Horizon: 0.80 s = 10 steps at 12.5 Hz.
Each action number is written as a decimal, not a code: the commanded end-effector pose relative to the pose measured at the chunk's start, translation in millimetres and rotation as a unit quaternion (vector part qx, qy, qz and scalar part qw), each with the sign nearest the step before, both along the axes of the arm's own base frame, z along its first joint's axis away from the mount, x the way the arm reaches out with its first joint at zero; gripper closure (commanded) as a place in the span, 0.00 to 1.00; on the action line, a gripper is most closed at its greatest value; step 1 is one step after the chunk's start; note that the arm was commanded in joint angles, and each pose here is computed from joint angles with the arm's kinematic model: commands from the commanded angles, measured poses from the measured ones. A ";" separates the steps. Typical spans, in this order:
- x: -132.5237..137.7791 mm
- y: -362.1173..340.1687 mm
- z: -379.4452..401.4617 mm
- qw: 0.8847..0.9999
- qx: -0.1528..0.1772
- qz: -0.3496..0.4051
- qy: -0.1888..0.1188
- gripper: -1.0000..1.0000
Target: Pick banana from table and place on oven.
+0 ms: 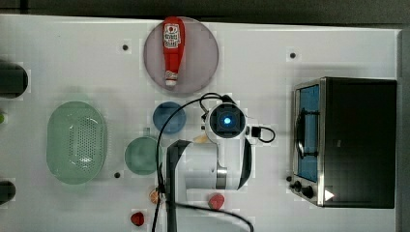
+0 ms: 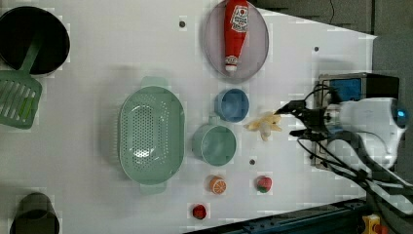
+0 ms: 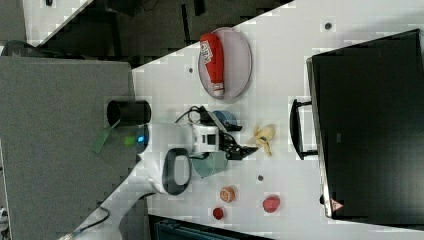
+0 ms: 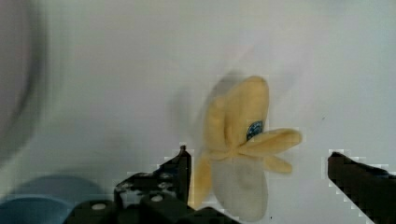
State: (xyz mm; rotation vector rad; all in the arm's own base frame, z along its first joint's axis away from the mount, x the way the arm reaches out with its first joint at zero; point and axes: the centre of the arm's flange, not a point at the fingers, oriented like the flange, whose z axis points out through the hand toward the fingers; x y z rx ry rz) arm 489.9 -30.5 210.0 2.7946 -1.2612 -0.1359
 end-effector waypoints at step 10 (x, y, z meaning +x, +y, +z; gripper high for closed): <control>-11.6 13.7 -51.6 1.000 0.006 -0.009 -0.012 0.74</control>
